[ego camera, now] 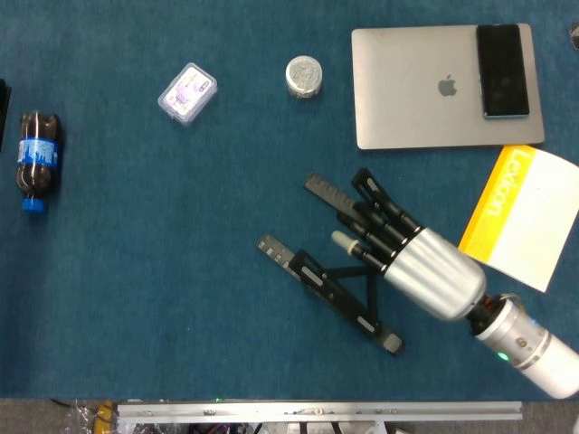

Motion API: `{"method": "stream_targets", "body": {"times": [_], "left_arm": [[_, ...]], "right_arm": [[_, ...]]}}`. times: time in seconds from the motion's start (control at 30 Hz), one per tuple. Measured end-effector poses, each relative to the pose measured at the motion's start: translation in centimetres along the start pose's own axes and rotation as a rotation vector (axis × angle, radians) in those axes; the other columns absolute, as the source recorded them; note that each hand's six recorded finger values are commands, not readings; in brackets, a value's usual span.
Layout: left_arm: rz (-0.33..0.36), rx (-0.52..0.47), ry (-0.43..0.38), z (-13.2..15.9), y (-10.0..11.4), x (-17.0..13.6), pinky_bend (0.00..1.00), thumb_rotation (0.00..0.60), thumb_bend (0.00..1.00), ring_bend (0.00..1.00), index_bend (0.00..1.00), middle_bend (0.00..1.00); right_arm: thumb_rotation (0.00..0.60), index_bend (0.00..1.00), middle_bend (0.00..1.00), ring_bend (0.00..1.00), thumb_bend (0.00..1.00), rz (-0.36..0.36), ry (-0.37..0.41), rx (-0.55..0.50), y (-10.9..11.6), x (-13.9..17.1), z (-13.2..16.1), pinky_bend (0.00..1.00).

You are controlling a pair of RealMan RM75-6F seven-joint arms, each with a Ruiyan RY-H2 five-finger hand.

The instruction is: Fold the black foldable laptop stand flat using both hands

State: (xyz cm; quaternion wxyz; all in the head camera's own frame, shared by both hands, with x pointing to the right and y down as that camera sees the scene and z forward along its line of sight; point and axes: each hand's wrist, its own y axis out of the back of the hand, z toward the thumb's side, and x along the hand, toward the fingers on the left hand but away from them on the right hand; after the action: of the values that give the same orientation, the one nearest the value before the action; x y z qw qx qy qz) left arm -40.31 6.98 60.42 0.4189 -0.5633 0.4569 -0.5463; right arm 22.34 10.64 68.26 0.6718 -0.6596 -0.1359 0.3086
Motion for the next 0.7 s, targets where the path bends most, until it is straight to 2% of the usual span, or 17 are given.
{"method": "stream_targets", "body": {"times": [0.33, 0.7], "left_arm": [[-0.01, -0.002, 0.007, -0.4, -0.4, 0.2, 0.0, 0.6, 0.25, 0.0, 0.0, 0.0], [-0.01, -0.002, 0.01, -0.8, -0.5, 0.3, 0.0, 0.6, 0.25, 0.0, 0.0, 0.0]], "right_arm": [[0.6, 0.0, 0.0, 0.0, 0.0, -0.003, 0.024, 0.035, -1.8, -0.9, 0.9, 0.0], [0.6, 0.0, 0.0, 0.0, 0.0, -0.023, 0.044, 0.058, -3.2, -3.9, 1.9, 0.0]]}}
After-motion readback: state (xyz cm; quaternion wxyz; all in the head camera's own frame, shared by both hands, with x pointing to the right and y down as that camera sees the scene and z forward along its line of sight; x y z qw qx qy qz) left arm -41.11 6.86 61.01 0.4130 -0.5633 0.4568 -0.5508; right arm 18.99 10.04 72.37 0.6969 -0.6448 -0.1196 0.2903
